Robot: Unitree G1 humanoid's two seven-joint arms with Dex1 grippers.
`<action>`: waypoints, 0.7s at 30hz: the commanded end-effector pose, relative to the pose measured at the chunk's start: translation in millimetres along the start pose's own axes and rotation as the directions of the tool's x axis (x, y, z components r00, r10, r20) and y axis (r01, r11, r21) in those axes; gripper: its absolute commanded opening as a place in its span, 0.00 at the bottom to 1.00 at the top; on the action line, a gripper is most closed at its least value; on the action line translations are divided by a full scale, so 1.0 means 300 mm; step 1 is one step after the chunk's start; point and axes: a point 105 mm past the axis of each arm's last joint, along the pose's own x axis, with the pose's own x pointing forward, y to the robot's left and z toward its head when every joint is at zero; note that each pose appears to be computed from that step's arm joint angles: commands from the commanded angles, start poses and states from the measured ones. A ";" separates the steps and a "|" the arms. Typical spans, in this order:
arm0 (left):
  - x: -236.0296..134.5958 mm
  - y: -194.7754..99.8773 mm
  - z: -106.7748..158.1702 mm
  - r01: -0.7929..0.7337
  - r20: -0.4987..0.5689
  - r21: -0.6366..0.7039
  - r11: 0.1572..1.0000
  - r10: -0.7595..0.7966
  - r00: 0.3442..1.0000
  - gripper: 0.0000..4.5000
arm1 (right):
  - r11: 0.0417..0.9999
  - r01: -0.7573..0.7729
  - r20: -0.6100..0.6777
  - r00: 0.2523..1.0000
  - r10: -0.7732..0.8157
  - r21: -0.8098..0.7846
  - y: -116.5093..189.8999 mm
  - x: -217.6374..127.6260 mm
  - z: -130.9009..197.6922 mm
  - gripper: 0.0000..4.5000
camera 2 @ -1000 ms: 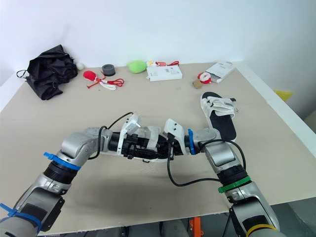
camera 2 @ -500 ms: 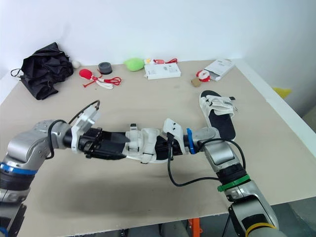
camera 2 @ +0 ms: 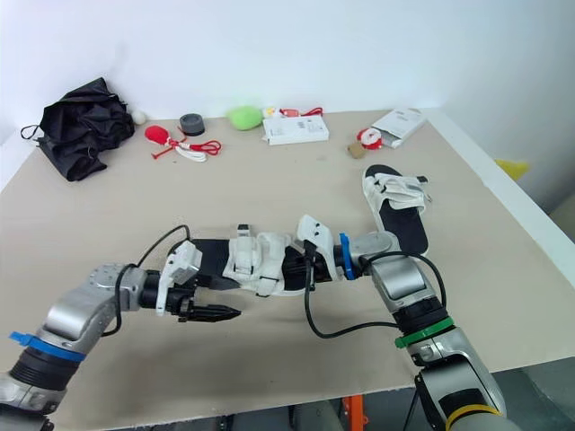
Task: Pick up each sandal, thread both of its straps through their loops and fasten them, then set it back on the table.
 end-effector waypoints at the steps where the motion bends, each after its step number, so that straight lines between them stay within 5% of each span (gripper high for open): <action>1: 0.037 0.014 0.023 -0.040 0.032 0.032 0.999 0.039 0.999 0.72 | 0.994 0.034 -0.114 0.993 -0.022 0.101 0.004 0.006 -0.127 0.00; 21: 0.134 0.011 0.095 -0.006 0.121 -0.066 0.998 0.014 0.993 0.72 | 0.994 0.043 -0.103 0.994 -0.033 0.096 0.005 0.019 -0.124 0.00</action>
